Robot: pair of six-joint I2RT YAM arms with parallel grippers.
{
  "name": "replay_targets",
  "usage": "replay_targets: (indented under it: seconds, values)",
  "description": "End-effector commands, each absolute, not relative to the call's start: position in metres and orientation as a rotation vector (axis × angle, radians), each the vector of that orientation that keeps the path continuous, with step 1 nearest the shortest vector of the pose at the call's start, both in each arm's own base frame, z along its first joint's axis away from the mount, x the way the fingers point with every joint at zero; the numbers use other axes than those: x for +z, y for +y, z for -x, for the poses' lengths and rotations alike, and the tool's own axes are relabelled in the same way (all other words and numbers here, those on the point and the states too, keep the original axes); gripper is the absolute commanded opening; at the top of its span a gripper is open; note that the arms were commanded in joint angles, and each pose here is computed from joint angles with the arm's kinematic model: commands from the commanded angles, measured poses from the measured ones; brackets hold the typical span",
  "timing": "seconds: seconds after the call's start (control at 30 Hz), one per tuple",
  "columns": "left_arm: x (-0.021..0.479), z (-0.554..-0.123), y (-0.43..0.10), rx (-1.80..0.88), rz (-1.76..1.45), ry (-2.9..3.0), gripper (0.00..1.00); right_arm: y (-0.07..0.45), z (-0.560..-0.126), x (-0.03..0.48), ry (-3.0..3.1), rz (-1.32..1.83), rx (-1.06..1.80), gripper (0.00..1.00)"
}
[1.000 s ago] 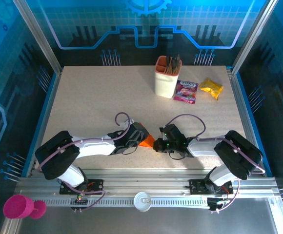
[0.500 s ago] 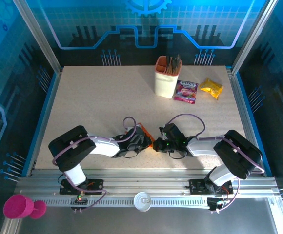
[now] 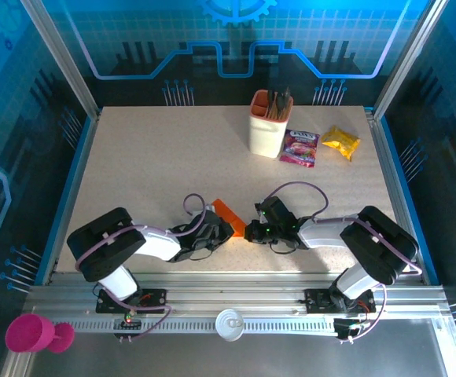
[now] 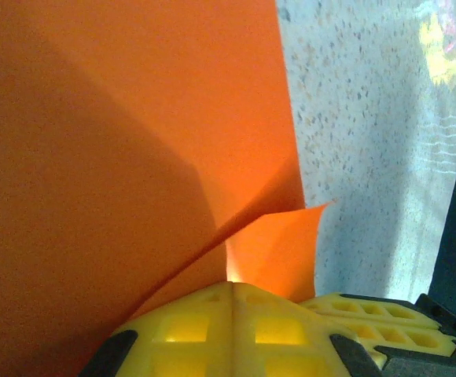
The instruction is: Fold a paper plane with a square sheet of paper (pick it up from the middle)
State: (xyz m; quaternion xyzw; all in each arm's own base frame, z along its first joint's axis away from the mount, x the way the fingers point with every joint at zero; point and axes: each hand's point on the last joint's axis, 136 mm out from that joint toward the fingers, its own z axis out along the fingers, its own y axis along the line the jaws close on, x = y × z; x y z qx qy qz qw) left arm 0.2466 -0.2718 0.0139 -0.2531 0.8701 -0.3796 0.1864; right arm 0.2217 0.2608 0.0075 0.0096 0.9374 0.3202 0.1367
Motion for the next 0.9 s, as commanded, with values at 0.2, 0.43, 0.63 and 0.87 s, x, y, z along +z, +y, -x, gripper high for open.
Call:
replay_targets:
  seconds: [0.2,0.43,0.63,0.87]
  values:
    - [-0.051,-0.216,-0.173,-0.656,0.918,2.562,0.0,0.192,-0.178,-0.06,2.998,-0.18,0.509,0.0]
    - [-0.052,-0.202,-0.131,-0.497,1.012,2.57,0.0,0.191,-0.185,-0.057,2.996,-0.149,0.521,0.0]
    - [0.012,-0.23,-0.141,-0.505,0.706,2.521,0.01,0.192,-0.198,-0.049,2.982,-0.002,0.515,0.0]
    - [0.084,-0.257,-0.214,-0.768,0.249,2.512,0.09,0.197,-0.206,-0.047,2.973,0.129,0.492,0.0]
